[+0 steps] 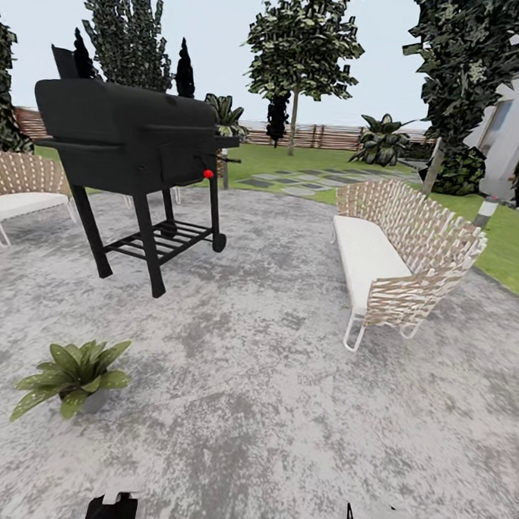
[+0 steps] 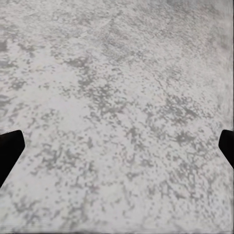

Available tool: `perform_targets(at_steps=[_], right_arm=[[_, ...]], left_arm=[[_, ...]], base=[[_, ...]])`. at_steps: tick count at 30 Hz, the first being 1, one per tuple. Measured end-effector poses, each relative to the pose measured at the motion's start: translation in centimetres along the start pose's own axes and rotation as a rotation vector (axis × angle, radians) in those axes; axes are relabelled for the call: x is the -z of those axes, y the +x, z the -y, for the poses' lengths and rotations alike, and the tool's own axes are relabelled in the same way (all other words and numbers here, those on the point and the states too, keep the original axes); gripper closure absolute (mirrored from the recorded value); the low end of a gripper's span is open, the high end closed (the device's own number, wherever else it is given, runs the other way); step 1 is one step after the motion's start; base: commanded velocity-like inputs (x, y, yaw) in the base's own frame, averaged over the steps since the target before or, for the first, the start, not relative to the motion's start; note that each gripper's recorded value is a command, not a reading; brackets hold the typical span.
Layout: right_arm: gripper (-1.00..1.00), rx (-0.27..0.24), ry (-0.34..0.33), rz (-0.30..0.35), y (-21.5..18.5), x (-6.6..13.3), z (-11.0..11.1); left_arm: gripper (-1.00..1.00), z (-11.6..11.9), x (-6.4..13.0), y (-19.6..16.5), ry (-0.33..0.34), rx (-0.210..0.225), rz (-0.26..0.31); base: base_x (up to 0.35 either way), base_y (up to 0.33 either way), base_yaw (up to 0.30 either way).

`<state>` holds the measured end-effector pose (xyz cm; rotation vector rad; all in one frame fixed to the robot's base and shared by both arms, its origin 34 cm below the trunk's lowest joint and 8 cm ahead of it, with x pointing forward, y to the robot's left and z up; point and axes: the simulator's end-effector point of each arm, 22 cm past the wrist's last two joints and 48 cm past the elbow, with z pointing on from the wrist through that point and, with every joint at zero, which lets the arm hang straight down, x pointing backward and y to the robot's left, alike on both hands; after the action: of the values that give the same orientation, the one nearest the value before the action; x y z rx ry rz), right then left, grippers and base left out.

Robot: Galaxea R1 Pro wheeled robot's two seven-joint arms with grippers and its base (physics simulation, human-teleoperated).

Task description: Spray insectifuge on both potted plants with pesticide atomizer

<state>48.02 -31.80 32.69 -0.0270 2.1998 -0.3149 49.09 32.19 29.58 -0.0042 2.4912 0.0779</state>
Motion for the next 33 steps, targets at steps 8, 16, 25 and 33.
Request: perform_targets(at_steps=[8, 16, 25, 33], right_arm=[[-1.00, -0.001, 0.001, 0.004, -0.21, 0.00, 0.03], [-1.00, -0.002, 0.001, 0.008, -0.37, -0.01, 0.05], [-1.00, -0.002, 0.001, 0.008, -0.37, -0.01, 0.05], [-1.00, -0.002, 0.001, 0.008, -0.37, -0.01, 0.06]], left_arm=[[1.00, 0.00, 0.06, -0.14, 0.000, 0.000, 0.003], [1.00, -0.01, 0.10, -0.31, 0.000, 0.000, 0.006], [1.00, 0.06, 0.11, -0.25, 0.001, 0.000, 0.005], [1.00, 0.09, 0.12, -0.18, 0.001, 0.002, 0.004]], base=[[0.000, 0.000, -0.265], [0.000, 0.000, -0.269], [0.000, 0.000, -0.280], [0.000, 0.000, -0.288]])
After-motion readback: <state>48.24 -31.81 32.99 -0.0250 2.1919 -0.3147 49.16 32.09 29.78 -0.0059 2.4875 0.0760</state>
